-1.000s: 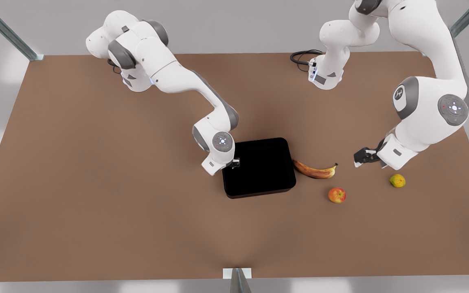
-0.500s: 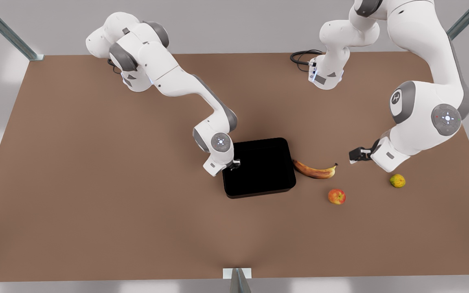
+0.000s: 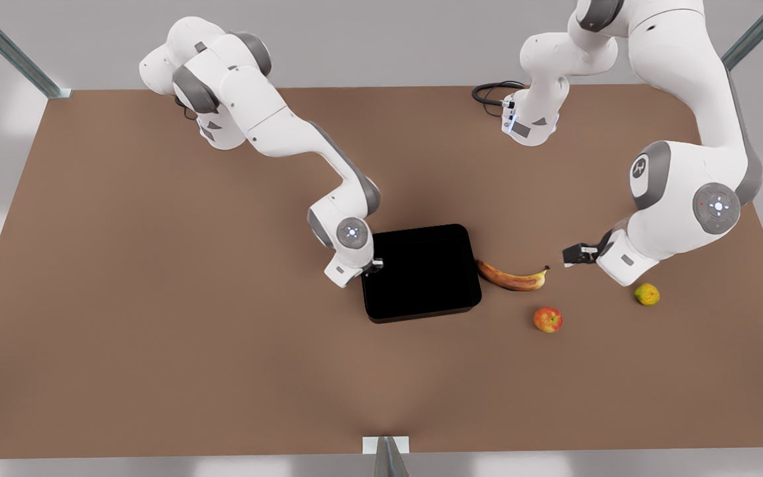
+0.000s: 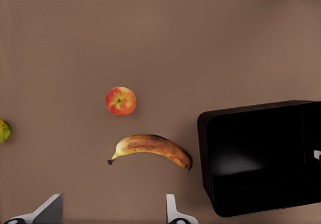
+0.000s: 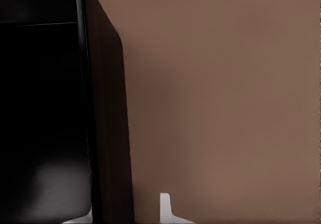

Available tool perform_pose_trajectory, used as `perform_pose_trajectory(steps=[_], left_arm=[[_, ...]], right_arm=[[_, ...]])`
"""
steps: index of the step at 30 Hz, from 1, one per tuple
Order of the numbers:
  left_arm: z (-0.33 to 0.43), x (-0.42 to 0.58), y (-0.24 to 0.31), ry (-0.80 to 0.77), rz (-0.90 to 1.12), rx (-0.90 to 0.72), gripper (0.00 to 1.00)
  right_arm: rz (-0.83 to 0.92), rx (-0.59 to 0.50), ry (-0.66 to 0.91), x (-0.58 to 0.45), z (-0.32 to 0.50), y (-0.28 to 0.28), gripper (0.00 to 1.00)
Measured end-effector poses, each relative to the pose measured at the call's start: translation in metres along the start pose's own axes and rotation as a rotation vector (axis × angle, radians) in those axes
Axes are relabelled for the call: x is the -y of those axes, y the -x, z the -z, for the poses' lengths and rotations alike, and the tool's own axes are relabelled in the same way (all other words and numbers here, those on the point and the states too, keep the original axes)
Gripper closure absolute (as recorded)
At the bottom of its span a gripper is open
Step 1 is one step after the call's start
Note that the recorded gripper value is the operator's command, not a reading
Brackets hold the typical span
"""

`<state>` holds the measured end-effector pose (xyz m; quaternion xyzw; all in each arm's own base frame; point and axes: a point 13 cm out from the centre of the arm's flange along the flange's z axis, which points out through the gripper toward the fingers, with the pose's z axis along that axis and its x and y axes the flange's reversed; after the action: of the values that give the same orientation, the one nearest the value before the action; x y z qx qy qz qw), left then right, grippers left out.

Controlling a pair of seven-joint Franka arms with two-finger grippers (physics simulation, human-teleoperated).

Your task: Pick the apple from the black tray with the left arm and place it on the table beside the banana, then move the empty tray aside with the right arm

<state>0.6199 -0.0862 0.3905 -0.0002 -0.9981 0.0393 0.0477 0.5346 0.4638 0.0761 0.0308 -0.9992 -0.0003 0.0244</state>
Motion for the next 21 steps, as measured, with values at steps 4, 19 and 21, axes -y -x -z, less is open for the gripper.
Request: perform_pose_trajectory(steps=[4,19,21], left_arm=[[0.000,0.000,-0.001,0.000,0.003,-0.002,0.00],[-0.005,0.005,-0.004,0.009,0.001,-0.015,0.00],[-0.005,0.004,-0.004,0.010,0.002,-0.015,0.00]], right_arm=[[0.020,-0.001,-0.002,0.002,0.000,0.000,0.67],[0.074,-0.007,-0.002,0.008,0.024,0.002,0.83],[0.081,-0.016,-0.006,0.010,0.026,0.001,0.84]])
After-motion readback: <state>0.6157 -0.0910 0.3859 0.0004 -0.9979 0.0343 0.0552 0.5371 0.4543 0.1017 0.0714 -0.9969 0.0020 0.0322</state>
